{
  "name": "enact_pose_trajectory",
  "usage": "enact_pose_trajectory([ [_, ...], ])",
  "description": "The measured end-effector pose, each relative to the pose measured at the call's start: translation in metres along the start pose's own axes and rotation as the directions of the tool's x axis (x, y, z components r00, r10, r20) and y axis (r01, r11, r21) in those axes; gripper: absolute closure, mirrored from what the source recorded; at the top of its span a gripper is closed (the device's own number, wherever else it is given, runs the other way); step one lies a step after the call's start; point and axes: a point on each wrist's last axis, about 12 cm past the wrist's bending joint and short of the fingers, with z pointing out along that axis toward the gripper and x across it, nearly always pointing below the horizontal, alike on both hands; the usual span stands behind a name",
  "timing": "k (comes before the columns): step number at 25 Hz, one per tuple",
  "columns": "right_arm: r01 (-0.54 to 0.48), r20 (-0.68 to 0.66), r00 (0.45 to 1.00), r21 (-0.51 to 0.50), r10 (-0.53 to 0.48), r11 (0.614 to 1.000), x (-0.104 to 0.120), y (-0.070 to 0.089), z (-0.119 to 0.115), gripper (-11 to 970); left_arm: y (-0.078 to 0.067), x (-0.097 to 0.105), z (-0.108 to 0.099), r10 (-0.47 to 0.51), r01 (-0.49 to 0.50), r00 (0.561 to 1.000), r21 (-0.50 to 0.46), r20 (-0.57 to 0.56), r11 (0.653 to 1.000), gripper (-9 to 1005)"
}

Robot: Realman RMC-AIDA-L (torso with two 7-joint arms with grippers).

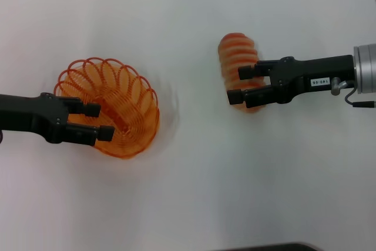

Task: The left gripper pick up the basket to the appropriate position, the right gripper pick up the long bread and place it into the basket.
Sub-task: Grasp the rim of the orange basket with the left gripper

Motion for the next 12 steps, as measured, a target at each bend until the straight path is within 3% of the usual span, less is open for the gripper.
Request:
enact_pose_trajectory([
  [12, 0.009, -0.003, 1.0, 0.002, -0.009, 1.0, 0.0004, -0.0001, 0.0015, 18, -0.0008, 0.0015, -0.0012, -0.005, 0.005, 1.0, 0.004, 0.0, 1.0, 155],
])
